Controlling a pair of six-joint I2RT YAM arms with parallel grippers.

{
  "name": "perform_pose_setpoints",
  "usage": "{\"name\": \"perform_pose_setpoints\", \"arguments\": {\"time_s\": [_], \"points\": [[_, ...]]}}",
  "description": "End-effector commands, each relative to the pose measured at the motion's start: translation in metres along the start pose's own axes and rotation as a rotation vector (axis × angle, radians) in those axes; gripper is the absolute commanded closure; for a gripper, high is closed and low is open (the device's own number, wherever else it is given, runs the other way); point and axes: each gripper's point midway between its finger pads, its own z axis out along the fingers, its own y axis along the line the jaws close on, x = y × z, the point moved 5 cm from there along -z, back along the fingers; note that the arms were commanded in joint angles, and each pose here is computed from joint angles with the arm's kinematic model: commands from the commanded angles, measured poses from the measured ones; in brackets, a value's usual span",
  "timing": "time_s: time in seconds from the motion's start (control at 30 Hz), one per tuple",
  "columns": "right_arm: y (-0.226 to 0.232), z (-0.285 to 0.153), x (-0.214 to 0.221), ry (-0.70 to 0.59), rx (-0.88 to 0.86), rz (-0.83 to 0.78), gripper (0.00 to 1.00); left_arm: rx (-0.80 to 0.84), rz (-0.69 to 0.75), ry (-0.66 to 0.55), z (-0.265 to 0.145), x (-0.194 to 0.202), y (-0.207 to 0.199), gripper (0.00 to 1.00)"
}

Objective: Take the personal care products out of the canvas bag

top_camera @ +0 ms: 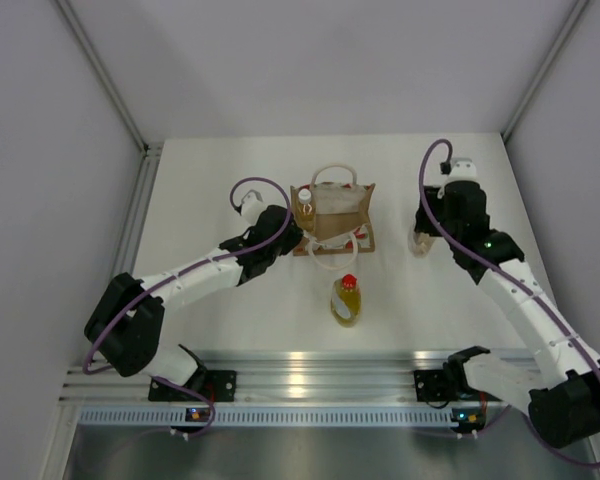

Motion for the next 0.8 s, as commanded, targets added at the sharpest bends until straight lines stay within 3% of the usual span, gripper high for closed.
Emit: {"name": "perform_pose_setpoints", "arguments": {"time_s": [0.0,0.2,0.33,0.63,0.77], "points": [[0.01,0.004,-0.039,-0.232,-0.075,0.037,1.0,-0.088,0.07,0.081,-0.002,0.017,0.021,1.0],[0.014,0.041,-0.01,-0.217,-0.083,0.0,1.0,-0.086,0.079,0.078,-0.003,0.016,0.021,1.0],[0.019,0.067,0.011,-0.12,-0.098,-0.059,1.0,-0.084,0.081,0.079,-0.003,0.016,0.02,1.0],[0.023,0.09,0.034,-0.018,-0.105,-0.093,0.98,-0.075,0.088,0.077,-0.004,0.015,0.018,1.0],[0.024,0.087,0.036,-0.001,-0.112,-0.086,0.44,-0.072,0.09,0.078,-0.005,0.014,0.017,1.0]]}}
